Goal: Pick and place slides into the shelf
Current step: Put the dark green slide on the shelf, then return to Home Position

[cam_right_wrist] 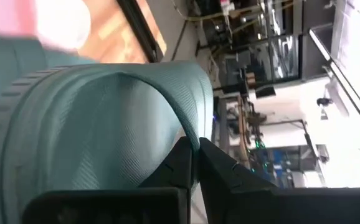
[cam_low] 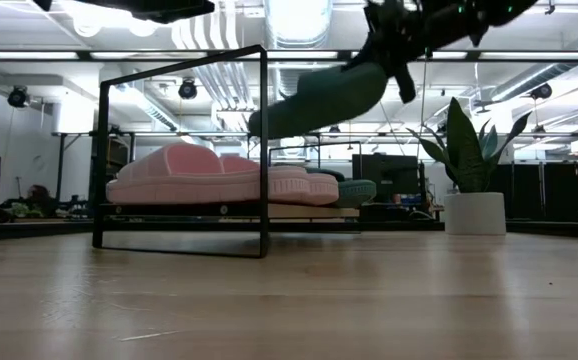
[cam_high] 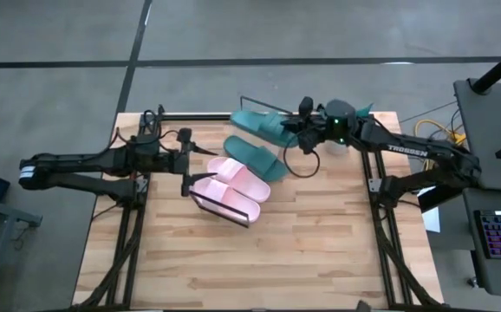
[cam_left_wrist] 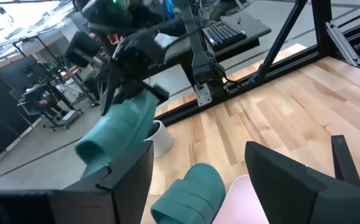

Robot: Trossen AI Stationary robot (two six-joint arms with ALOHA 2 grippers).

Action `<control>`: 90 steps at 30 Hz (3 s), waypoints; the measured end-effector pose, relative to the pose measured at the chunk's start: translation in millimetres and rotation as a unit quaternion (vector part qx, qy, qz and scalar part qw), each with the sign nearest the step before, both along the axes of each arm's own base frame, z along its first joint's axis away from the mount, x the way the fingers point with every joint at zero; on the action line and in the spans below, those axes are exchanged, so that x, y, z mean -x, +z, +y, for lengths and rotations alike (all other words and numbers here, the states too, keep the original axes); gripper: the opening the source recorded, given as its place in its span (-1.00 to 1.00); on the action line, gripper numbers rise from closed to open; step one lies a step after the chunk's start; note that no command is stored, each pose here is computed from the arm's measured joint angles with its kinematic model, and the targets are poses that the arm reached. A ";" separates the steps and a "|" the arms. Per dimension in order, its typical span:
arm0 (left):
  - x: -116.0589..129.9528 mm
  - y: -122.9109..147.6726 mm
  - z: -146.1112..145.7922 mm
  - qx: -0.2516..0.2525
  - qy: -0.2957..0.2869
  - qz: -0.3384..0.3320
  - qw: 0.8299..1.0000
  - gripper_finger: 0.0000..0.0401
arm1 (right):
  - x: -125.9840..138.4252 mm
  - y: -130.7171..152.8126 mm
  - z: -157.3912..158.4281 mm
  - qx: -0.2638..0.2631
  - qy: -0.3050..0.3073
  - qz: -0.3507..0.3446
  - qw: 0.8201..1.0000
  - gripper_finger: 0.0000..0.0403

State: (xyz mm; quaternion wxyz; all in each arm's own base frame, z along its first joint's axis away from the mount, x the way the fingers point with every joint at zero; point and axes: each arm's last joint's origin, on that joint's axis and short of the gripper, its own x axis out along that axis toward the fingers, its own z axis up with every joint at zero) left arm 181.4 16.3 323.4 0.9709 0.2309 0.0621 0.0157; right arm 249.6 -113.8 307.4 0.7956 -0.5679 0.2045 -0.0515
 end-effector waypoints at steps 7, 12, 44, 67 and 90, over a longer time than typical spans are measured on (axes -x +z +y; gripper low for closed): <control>1.3 -3.1 0.0 0.000 0.001 0.002 1.000 0.19 | -0.6 -32.9 -31.5 -0.023 -0.004 0.027 0.999 -0.96; -0.1 -4.3 0.2 0.001 0.001 0.005 1.000 0.19 | -15.5 -59.1 -51.3 -0.025 -0.011 0.038 0.999 -0.96; 3.1 -4.7 0.0 0.012 0.005 0.009 1.000 0.19 | -13.3 -101.8 -69.6 -0.132 -0.040 0.174 0.975 -0.96; 3.8 -4.2 0.0 0.012 0.007 0.007 1.000 0.19 | -20.1 -104.6 -54.5 -0.162 -0.018 0.183 0.970 -0.85; 3.7 -4.3 0.2 0.011 0.009 0.008 1.000 0.19 | -23.8 -82.7 -27.2 -0.221 -0.025 0.140 0.965 0.02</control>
